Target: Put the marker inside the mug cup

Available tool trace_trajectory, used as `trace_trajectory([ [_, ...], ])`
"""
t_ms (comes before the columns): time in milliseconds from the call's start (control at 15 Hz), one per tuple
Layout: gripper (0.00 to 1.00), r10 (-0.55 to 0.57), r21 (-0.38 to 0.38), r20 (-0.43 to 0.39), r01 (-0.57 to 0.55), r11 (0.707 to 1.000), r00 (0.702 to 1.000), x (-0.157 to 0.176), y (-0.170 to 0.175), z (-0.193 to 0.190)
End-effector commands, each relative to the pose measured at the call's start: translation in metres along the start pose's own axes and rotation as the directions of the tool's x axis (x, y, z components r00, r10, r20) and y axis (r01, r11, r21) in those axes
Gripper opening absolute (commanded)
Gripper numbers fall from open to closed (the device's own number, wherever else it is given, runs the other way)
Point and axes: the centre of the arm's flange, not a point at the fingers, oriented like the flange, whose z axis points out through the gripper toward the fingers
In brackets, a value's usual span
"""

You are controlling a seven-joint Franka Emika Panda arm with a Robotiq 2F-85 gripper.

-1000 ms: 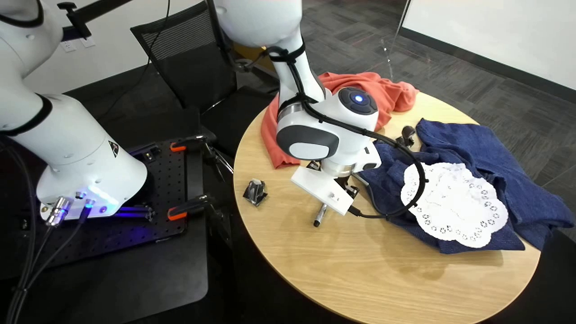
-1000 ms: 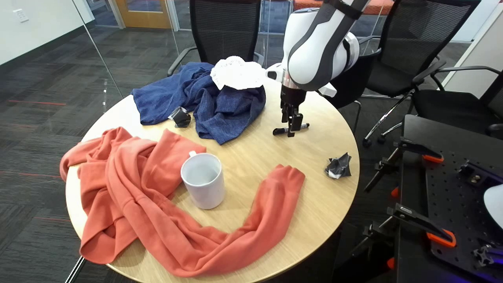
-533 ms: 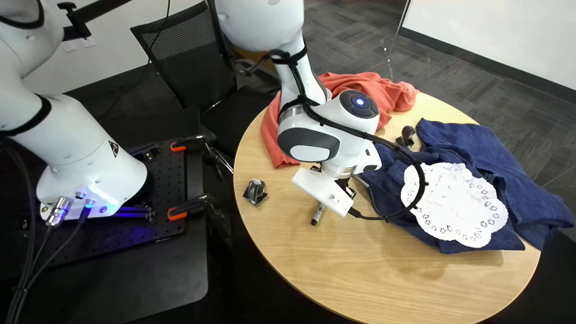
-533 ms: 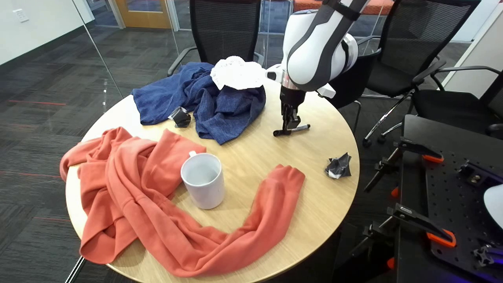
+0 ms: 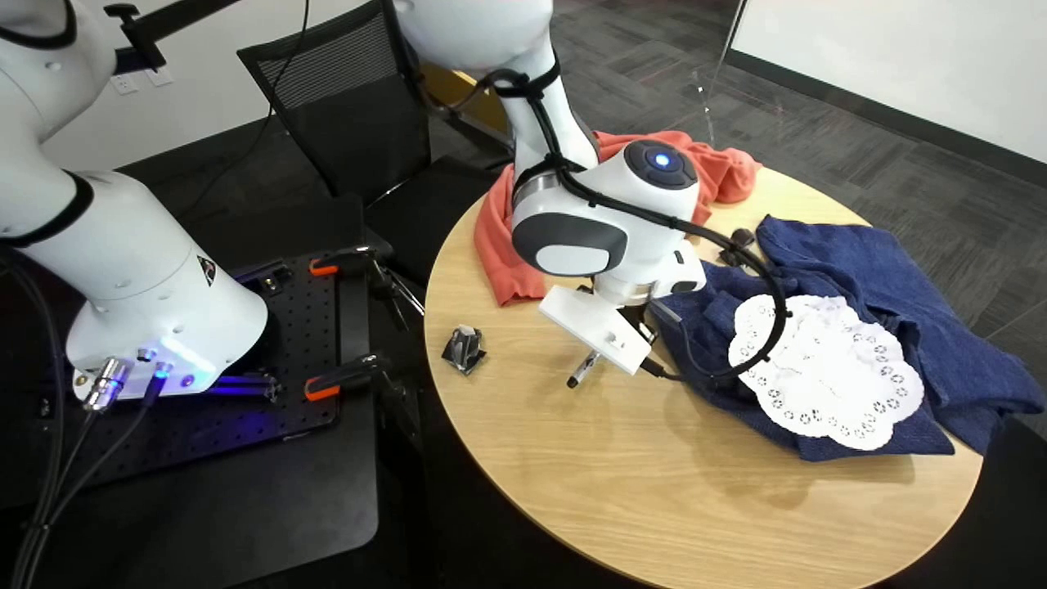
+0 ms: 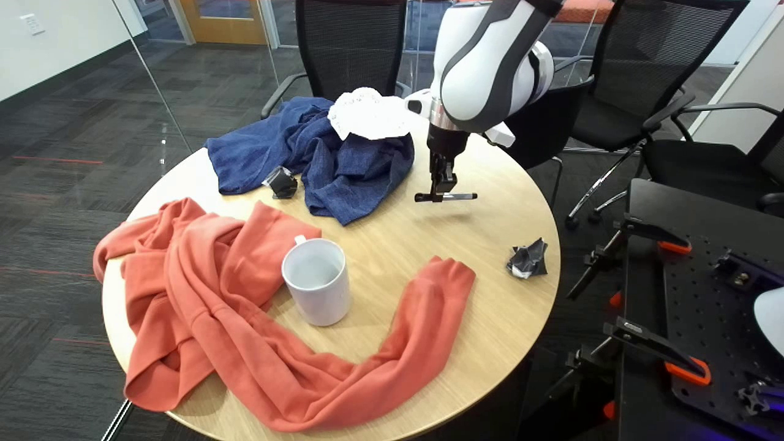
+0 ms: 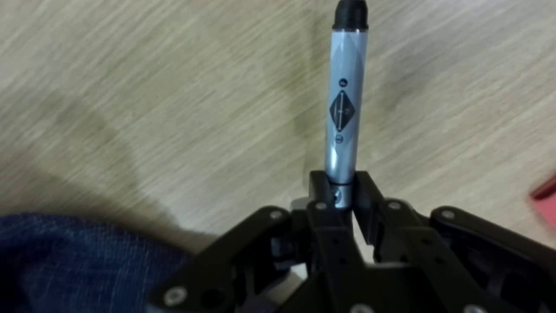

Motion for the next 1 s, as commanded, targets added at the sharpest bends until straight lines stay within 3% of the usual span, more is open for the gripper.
trace_trajectory([
  [0,0.05,-0.007,-0.011,-0.06,0.006,1.0,0.998,0.026,-0.01,-0.055],
  [400,0.05,-0.083,-0.026,-0.188,0.08,0.996,0.979,0.081,-0.016,-0.11],
  [933,0.05,-0.182,0.08,-0.315,0.218,0.973,0.931,0.118,-0.03,-0.141],
])
